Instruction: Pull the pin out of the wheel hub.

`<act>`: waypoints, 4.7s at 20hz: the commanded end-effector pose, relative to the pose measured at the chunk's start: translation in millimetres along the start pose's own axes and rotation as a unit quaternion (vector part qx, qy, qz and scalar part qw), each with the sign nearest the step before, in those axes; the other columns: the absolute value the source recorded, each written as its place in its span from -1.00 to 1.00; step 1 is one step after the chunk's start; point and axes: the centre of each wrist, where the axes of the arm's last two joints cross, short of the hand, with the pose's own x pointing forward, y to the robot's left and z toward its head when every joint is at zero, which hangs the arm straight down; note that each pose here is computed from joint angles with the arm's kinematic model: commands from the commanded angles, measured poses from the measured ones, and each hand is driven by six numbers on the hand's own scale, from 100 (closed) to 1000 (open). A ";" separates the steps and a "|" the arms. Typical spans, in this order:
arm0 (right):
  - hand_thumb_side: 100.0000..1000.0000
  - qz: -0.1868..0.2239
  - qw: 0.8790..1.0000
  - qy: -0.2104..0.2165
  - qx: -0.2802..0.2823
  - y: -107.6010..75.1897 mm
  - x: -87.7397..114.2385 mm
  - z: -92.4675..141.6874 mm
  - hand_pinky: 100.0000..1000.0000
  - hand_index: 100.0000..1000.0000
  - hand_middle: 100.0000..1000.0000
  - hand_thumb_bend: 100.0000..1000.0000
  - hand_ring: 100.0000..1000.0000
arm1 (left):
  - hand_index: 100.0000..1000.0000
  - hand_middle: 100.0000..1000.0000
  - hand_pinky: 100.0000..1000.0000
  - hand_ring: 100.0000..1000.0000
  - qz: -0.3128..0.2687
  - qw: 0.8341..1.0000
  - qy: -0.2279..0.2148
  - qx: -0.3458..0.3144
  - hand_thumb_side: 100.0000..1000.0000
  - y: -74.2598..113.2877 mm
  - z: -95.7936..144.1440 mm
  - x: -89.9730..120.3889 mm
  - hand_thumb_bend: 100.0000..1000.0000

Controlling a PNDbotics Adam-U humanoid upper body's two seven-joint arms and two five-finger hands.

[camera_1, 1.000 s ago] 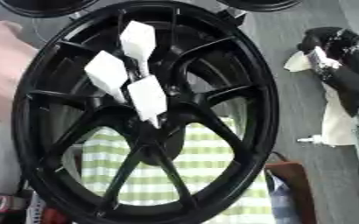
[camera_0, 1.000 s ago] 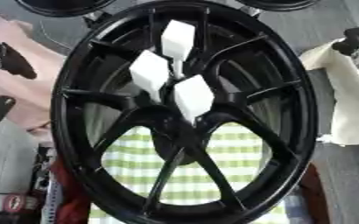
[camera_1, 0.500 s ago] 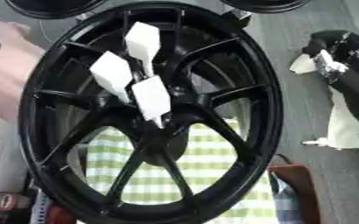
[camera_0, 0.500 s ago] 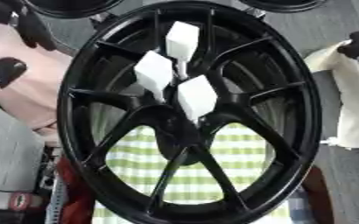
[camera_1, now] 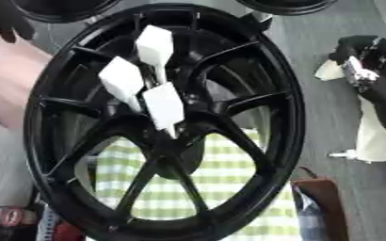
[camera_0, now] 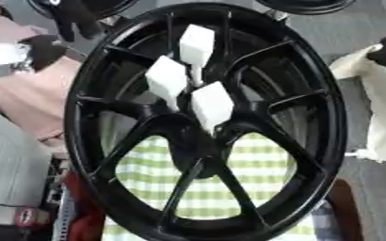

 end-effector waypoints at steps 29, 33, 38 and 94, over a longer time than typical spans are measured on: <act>-0.43 -0.015 1.000 0.004 0.010 2.8 0.2 -4.3 0.80 0.31 0.06 -0.75 0.41 | 0.82 0.56 0.70 0.54 -0.017 0.998 0.009 -0.053 -0.27 6.4 -40.2 4.3 -0.85; -0.43 -0.017 1.000 0.004 0.010 3.5 -0.2 -4.3 0.80 0.31 0.05 -0.75 0.41 | 0.81 0.57 0.70 0.55 -0.016 0.998 0.016 -0.055 -0.29 4.2 -42.8 1.4 -0.85; -0.43 -0.018 1.000 0.004 0.011 4.5 -0.1 -4.6 0.80 0.31 0.06 -0.75 0.41 | 0.84 0.64 0.72 0.62 -0.024 0.998 0.025 -0.054 -0.36 2.2 -44.9 -3.2 -0.82; -0.41 -0.040 0.999 -0.004 0.016 11.7 0.3 -6.7 0.80 0.31 0.06 -0.75 0.41 | 0.82 0.71 0.76 0.71 -0.050 0.997 0.051 -0.041 -0.38 3.7 -49.4 -15.3 -0.84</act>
